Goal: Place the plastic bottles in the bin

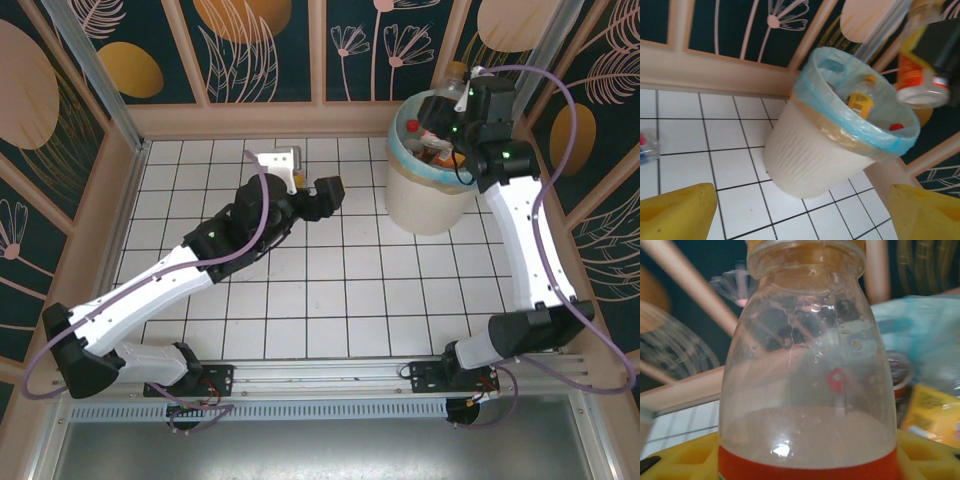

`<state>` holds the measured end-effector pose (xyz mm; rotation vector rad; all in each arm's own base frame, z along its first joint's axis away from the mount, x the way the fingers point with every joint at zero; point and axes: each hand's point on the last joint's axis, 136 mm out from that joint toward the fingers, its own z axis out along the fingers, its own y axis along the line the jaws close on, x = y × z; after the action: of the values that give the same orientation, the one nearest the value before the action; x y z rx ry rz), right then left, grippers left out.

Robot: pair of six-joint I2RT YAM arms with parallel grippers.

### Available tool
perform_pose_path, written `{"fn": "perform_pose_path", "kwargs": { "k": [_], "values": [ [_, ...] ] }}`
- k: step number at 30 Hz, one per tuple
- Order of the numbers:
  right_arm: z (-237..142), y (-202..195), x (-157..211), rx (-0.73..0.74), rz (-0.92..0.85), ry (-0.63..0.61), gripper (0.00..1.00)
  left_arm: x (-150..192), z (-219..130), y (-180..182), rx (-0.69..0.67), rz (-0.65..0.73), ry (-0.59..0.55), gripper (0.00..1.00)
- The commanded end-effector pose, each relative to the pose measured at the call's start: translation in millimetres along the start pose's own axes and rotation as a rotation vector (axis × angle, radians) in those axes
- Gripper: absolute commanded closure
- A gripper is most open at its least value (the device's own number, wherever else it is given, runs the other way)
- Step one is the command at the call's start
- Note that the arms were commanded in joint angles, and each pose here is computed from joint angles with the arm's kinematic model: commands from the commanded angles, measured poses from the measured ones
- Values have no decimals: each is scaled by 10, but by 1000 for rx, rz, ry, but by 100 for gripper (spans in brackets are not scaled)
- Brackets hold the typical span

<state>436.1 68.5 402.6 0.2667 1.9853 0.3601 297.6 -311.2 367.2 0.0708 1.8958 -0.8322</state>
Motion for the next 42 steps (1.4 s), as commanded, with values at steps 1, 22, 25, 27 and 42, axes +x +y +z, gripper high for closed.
{"fn": "perform_pose_path", "kwargs": {
  "k": [1,22,25,27,42],
  "values": [
    [221,-251,-93,23,78,-31,70,6,51,-176,76,-2,34,12],
    [624,-429,-367,22,145,-74,28,134,-115,156,-27,3,29,11],
    [559,-421,-373,22,127,-89,30,113,-158,195,-43,13,20,11],
    [537,-410,-359,22,112,-91,33,95,-190,252,-70,25,10,11],
    [-208,1152,710,-328,-165,-48,36,163,-266,1669,-471,84,144,6]
  ]
}}
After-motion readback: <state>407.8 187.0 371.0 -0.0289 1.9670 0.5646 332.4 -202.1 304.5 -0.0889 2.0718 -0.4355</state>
